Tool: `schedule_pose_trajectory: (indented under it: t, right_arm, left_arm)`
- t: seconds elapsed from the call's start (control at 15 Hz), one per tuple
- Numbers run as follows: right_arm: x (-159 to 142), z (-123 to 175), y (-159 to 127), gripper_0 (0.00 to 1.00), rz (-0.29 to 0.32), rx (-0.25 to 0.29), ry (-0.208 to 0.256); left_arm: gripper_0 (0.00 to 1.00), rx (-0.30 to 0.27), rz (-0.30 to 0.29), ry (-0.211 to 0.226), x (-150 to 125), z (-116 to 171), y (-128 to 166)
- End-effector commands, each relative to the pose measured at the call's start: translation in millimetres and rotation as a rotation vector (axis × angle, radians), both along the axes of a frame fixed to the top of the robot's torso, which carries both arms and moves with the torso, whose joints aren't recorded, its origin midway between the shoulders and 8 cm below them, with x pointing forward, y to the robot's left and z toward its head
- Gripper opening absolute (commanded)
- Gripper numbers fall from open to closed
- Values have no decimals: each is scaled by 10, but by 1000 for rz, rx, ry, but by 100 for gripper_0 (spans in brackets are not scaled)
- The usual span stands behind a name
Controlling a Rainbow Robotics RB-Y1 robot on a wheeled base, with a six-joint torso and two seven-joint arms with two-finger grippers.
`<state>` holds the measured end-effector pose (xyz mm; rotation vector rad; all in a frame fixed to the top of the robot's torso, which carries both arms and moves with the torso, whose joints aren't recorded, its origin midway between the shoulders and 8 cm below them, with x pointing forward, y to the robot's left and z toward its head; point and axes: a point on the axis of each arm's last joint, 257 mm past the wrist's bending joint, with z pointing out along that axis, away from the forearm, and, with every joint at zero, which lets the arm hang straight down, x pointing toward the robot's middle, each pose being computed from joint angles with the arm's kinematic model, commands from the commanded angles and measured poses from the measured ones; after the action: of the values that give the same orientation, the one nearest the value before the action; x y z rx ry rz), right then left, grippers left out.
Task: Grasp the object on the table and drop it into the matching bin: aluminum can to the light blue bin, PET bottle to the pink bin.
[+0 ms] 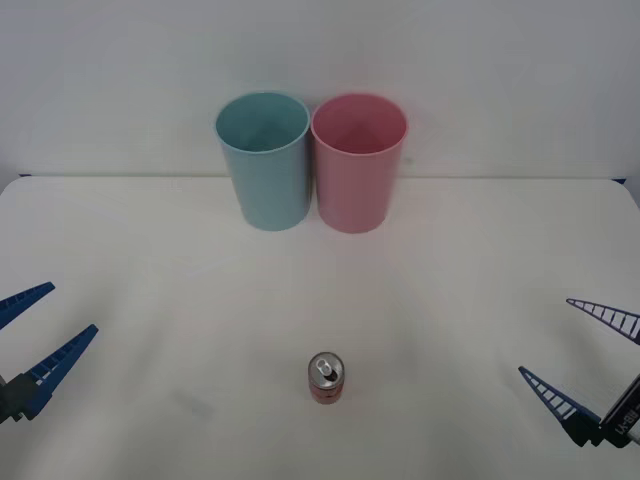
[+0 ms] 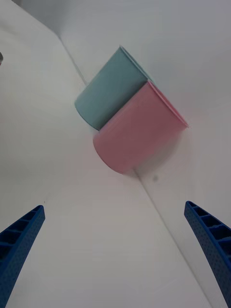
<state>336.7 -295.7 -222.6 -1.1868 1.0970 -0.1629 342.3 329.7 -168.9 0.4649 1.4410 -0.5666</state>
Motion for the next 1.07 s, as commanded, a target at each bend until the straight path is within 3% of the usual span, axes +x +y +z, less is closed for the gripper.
schedule_pose_trajectory:
  t: [0.07, 0.87, 0.93, 1.07]
  right_arm:
    - [-19, -25, -15, 100, -5, -7, 1]
    - [-41, 11, 84, 100, 41, 29, 27]
    - [-38, 7, 105, 100, 52, 38, 43]
    - [-66, -25, 180, 100, 86, 92, 118]
  left_arm:
    - [100, 0, 0, 0, 0, 0, 0]
    - [100, 0, 0, 0, 0, 0, 0]
    - [100, 0, 0, 0, 0, 0, 0]
    - [100, 0, 0, 0, 0, 0, 0]
